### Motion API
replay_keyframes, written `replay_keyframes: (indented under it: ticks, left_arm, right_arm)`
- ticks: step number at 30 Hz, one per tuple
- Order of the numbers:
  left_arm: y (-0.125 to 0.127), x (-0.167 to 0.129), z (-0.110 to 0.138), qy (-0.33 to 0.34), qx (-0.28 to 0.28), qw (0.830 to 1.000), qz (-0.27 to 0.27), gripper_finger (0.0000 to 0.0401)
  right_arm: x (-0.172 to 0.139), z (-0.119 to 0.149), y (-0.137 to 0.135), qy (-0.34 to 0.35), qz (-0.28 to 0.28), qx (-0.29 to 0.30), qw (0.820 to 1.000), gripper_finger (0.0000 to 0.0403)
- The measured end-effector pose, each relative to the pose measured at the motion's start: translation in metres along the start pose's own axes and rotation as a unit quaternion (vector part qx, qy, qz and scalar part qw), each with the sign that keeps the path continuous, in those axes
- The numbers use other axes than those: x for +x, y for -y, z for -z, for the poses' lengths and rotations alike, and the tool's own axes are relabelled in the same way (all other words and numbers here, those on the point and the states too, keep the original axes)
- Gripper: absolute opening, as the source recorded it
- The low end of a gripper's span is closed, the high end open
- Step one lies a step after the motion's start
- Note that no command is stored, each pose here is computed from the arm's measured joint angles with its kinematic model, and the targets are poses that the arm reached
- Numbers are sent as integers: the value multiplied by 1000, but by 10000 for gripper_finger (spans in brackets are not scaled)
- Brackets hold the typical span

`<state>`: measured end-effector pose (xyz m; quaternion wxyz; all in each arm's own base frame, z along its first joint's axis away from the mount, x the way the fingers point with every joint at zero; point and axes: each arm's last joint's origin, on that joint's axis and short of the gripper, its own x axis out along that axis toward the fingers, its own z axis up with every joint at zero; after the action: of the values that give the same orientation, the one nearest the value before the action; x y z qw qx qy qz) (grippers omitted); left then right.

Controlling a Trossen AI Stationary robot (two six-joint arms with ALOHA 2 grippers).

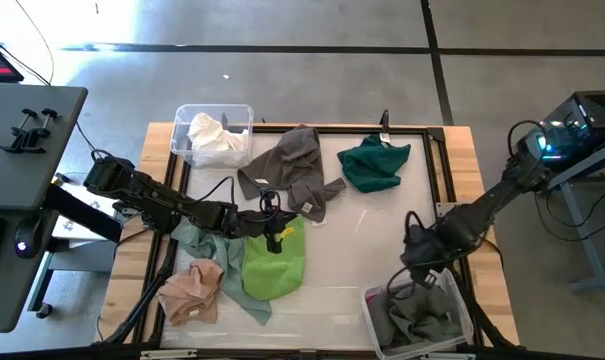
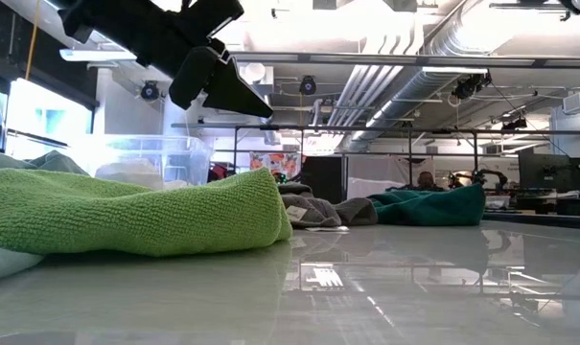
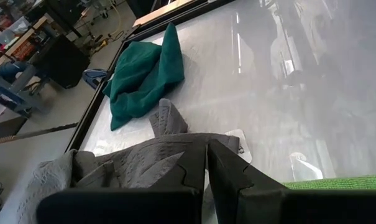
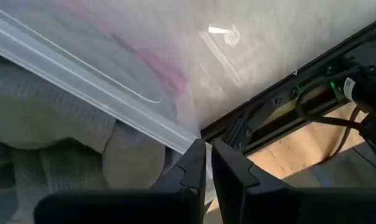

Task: Sort towels by color in basket
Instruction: Put the light green towel into the top transparent bin

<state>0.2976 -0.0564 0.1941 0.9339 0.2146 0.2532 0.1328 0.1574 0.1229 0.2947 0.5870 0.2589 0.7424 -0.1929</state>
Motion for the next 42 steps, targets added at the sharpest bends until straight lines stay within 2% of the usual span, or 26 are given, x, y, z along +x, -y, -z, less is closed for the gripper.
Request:
replay_keyframes:
  ticks: [4, 7, 9, 11, 13, 16, 19, 22, 24, 26, 29, 30, 31, 33, 36, 39, 42]
  left_arm:
    - [0, 0, 0, 0, 0, 1000, 0, 7]
    - [0, 0, 0, 1, -7, 1000, -2, 7]
    - [-2, 1, -2, 10, -64, 998, -10, 7]
    - [-8, 1, -10, 39, -135, 990, -24, 7]
    - [-16, 0, -22, 66, -173, 982, -39, 7]
    - [-27, -1, -34, 72, -189, 978, -55, 13]
    - [-38, -2, -42, 36, -168, 984, -48, 33]
    - [-53, -10, -62, -10, -162, 987, 22, 66]
    - [-58, -18, -77, -37, -135, 987, 82, 88]
    - [-54, -29, -84, -62, -74, 982, 161, 108]
    - [-33, -42, -80, -69, 70, 956, 277, 126]
    - [-25, -45, -74, -79, 90, 949, 293, 129]
    - [-18, -46, -69, -84, 87, 946, 302, 132]
    - [-2, -44, -58, -91, 55, 945, 308, 134]
    - [14, -36, -31, -133, -15, 947, 292, 139]
    - [20, -27, -12, -124, -97, 947, 279, 153]
    - [20, -18, 7, -97, -136, 949, 269, 179]
  right_arm:
    - [-6, 9, 7, 51, -6, -7, 999, 20]
    - [-9, 9, 12, 130, 3, -18, 991, 20]
    - [-11, 4, 12, 207, 21, -36, 977, 20]
    - [-13, -2, 12, 297, 47, -49, 953, 20]
    - [-13, -11, 12, 363, 66, -56, 928, 20]
    - [-7, -29, 9, 396, 76, -84, 911, 20]
    - [6, -53, 5, 412, 72, -119, 901, 20]
    - [25, -81, 3, 442, 57, -152, 882, 20]
    - [36, -99, 1, 467, 19, -184, 865, 20]
    - [44, -113, -2, 497, -32, -219, 839, 20]
    - [52, -128, -5, 546, -102, -259, 790, 20]
    - [55, -131, -5, 555, -116, -273, 778, 20]
    - [58, -133, -4, 560, -122, -284, 769, 20]
    - [64, -136, -2, 563, -118, -294, 764, 20]
    - [70, -139, 0, 559, -109, -290, 769, 20]
    - [73, -140, 1, 558, -107, -278, 775, 20]
    - [74, -141, 1, 554, -113, -268, 780, 20]
